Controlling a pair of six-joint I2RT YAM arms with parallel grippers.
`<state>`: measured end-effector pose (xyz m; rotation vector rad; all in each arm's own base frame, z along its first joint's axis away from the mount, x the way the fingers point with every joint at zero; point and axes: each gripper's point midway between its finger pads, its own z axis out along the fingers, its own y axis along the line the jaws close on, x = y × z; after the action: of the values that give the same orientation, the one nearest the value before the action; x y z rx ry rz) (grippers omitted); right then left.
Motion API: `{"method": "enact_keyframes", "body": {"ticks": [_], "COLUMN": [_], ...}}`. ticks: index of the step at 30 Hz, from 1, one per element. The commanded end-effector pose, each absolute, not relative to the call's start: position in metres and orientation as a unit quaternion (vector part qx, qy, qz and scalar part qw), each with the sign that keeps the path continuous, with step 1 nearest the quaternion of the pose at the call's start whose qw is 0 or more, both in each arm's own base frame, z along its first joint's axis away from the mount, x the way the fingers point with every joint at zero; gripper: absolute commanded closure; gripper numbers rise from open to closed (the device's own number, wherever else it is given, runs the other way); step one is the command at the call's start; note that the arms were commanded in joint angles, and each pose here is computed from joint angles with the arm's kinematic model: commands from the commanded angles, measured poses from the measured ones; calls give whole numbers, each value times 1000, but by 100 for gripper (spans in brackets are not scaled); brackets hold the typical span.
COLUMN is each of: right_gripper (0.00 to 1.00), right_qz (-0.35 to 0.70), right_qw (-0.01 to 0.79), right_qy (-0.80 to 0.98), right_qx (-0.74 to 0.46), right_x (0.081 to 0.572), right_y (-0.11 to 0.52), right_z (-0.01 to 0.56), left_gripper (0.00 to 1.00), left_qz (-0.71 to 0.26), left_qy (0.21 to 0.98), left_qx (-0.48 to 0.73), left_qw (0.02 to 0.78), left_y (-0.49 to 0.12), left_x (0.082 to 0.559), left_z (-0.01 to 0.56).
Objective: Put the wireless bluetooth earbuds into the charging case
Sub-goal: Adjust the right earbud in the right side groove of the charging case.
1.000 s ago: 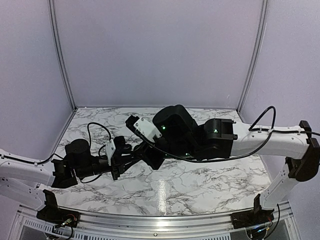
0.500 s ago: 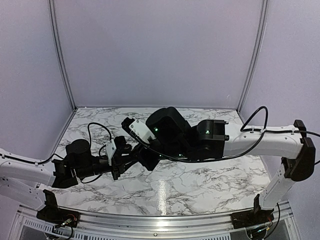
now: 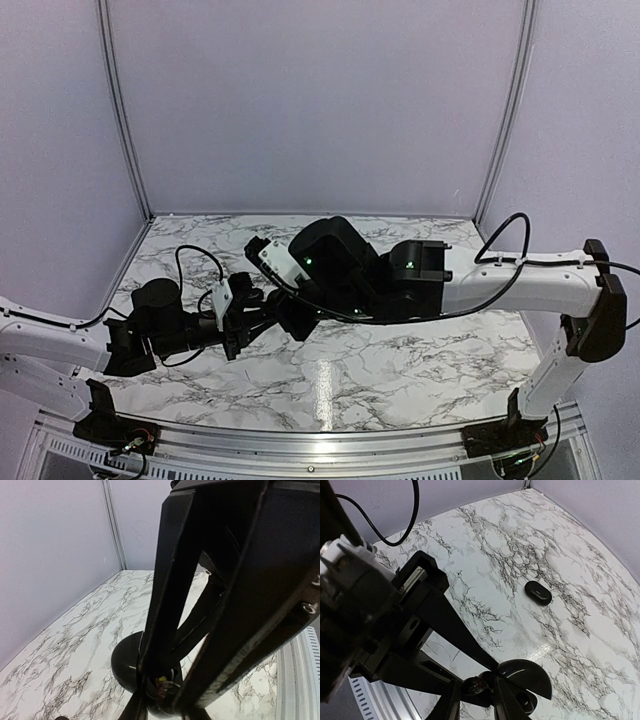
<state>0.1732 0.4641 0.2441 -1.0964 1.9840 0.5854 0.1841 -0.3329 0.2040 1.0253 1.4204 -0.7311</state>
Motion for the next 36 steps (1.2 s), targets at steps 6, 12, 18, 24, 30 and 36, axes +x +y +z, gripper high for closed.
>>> {"method": "enact_keyframes", "body": {"ticks": [6, 12, 18, 24, 30, 36], "right_gripper": [81, 88, 92, 92, 78, 75], "right_qz": [220, 214, 207, 190, 174, 172], "right_qw": [413, 413, 412, 409, 410, 411], "right_qy": [787, 789, 792, 796, 799, 800], "right_qx": [-402, -401, -401, -403, -404, -402], "right_x": [190, 191, 193, 197, 200, 201], "right_y": [458, 456, 453, 450, 448, 449], "right_z": [261, 258, 255, 248, 243, 241], "left_gripper": [100, 100, 100, 100, 100, 100], "left_qz": [-321, -321, -321, -319, -314, -308], "left_qy": [582, 581, 580, 579, 579, 580], "left_qx": [427, 427, 428, 431, 435, 441], "left_qw": [613, 614, 614, 614, 614, 612], "left_y": [-337, -337, -337, -338, -340, -343], "left_x": [186, 186, 185, 185, 185, 184], "left_z": [231, 232, 232, 231, 229, 226]}}
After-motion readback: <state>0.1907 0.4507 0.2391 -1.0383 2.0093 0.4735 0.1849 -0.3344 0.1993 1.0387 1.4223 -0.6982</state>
